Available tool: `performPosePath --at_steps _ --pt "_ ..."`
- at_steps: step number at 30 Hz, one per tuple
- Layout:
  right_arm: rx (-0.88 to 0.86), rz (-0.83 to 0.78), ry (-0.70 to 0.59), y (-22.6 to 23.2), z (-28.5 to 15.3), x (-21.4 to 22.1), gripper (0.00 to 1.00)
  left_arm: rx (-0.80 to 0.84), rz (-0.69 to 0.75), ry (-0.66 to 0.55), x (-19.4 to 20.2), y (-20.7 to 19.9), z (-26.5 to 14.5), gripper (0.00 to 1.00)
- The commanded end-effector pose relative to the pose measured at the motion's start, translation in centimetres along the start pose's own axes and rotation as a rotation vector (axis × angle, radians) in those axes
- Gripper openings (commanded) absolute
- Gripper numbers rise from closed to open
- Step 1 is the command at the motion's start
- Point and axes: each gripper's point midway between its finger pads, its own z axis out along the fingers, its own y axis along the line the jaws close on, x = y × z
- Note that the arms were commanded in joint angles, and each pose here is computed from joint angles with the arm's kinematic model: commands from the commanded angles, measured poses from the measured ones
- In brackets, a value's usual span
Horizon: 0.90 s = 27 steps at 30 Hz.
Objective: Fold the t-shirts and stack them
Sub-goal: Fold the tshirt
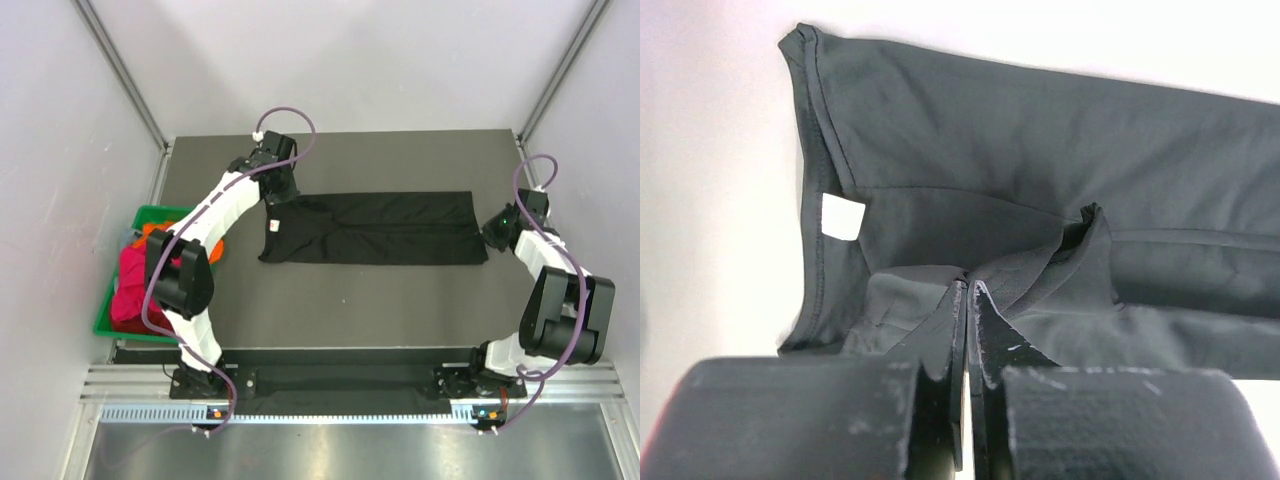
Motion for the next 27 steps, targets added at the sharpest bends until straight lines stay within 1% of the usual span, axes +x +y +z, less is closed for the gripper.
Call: performPosePath --at_steps 1,13,19,27 --pt "-0.032 -0.004 -0.088 2.0 0.4 -3.0 0.0 0.029 0.025 -0.047 -2.2 -0.7 0.0 0.0" --pt "-0.033 0.017 -0.073 2.6 2.6 -3.4 0.0 -0.012 0.036 -0.034 -3.4 -0.6 2.5 0.0" --pt "-0.041 0.002 -0.071 3.3 3.4 -3.7 0.0 -0.075 0.03 -0.013 -3.1 0.6 3.9 0.0" --pt "-0.054 -0.01 -0.042 3.9 4.7 -3.3 0.0 -0.076 0.031 -0.012 -3.4 0.6 5.2 0.0"
